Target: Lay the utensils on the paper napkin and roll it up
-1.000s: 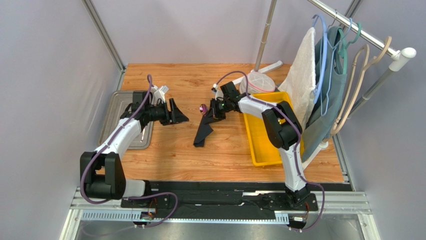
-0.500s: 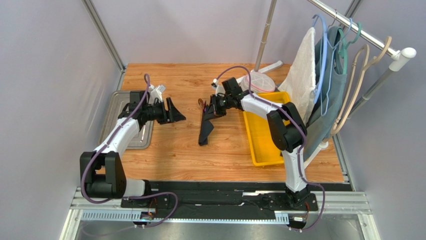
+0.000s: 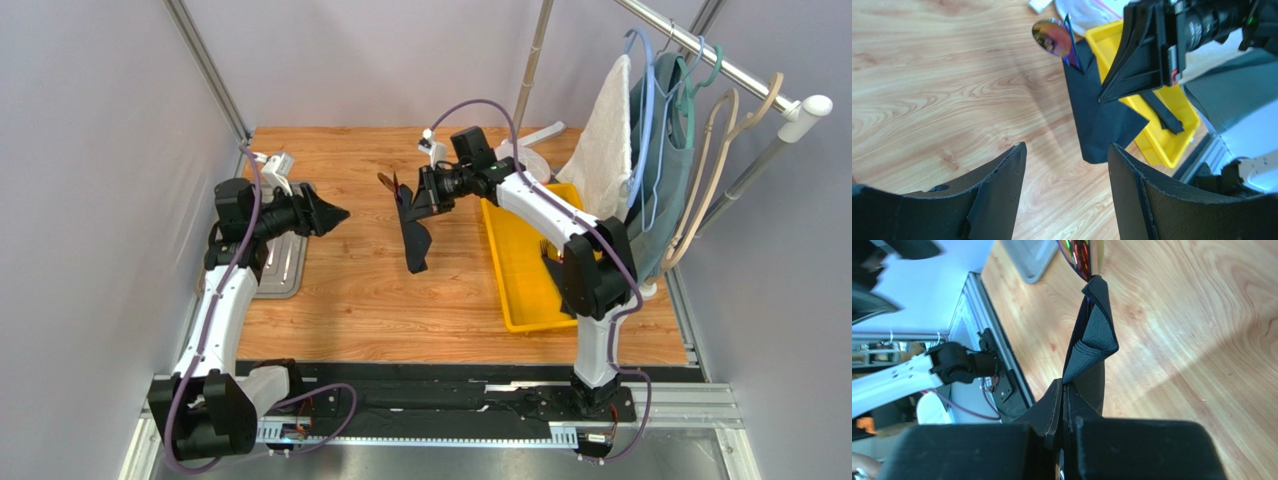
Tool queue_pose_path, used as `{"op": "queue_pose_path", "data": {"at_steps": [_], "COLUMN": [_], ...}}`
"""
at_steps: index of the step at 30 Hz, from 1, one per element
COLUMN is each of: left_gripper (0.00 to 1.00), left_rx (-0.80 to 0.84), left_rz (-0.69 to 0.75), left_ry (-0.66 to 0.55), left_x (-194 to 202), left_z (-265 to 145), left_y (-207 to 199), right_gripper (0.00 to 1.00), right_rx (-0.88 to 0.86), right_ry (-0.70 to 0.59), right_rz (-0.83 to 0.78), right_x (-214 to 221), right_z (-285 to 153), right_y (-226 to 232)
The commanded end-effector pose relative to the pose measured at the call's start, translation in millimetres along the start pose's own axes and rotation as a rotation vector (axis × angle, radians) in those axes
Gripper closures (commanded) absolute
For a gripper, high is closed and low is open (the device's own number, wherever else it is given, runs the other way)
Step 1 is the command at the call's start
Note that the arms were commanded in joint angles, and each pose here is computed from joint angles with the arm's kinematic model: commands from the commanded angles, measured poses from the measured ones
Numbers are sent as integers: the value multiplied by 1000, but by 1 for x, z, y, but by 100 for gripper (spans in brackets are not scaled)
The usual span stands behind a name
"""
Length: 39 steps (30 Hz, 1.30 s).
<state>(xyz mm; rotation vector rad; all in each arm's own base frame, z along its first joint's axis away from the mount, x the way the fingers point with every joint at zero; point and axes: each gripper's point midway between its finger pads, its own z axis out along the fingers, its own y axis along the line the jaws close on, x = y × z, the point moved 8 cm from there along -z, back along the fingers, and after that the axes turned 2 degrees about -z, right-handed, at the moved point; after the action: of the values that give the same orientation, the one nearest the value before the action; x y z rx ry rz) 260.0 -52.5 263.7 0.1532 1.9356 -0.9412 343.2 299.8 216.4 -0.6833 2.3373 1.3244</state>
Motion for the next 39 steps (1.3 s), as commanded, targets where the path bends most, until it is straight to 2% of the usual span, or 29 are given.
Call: {"op": "queue_pose_path", "data": {"at_steps": [1,4,9,11,15,20,27,34,39], "left_gripper": [31,30,28,27,28,30,30,29,28], "left_rx": [158,239,299,339,458,540,706,762,798], "left_rz": [41,35,267,369,450,406,577,496,490], "left_ry": [-2,-26,-203,-211,-165,-127,-163,-121,-125], "left_x": [0,11,11,9,8,15,29,36,37], "left_z": [-13,-22,-48,-58,-66,-66,-66,-56,-58], "left_y": [-16,-27,-61,-74,-89,-91,-124,-130,-137], "right_gripper": [100,100,100,100,100,100,100,100,100], "right_rx": [-124,-149,-178,-188,-215,-241,-276,-289,-300], "right_ry": [-91,-108,-120,-128,-135,-147,-153,-150,-135], "right_rz": [-269,-355,-474,-523,-607,-692,-761,-877,-949], "right_x": [-21,-19,-15,-12,-1,9,19,33,45], "right_z": [-52,-70,-94,-103,-111,-120,-127,-131,-132], "right_y": [79,106,144,157,181,204,228,245,258]}}
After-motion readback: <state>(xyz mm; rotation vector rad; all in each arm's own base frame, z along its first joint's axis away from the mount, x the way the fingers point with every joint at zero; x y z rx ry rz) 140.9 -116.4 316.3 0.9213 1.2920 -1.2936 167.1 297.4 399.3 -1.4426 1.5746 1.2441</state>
